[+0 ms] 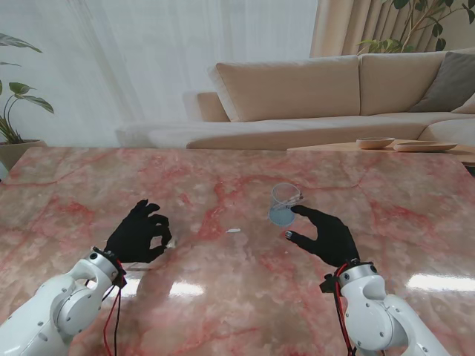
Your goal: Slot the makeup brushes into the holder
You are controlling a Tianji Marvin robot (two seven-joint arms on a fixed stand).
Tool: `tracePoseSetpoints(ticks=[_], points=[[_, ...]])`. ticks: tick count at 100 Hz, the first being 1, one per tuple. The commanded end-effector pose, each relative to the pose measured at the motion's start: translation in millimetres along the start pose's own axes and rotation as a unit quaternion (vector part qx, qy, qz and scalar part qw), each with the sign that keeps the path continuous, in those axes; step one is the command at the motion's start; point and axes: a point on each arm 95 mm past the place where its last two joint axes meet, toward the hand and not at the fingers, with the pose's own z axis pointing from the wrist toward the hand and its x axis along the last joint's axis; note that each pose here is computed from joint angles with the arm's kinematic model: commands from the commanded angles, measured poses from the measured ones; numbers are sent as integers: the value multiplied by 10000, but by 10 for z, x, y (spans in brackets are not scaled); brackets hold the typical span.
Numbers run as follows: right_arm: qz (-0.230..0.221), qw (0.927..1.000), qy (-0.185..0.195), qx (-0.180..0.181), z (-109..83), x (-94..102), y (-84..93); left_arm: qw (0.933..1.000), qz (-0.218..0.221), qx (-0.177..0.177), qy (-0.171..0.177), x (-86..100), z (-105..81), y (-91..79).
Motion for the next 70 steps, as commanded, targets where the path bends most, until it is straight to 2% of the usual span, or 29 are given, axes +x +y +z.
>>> tracePoseSetpoints(ticks=[1,32,70], points=[[46,9998,13,177,-28,9,-113,9999,-33,97,69,90,58,-39],[109,9985,189,493,32,114,-338,9991,-209,277,244,267,175,-110],[259,9930,357,1094,212,314,-683,9971,-458,420,431,484,336,-125]])
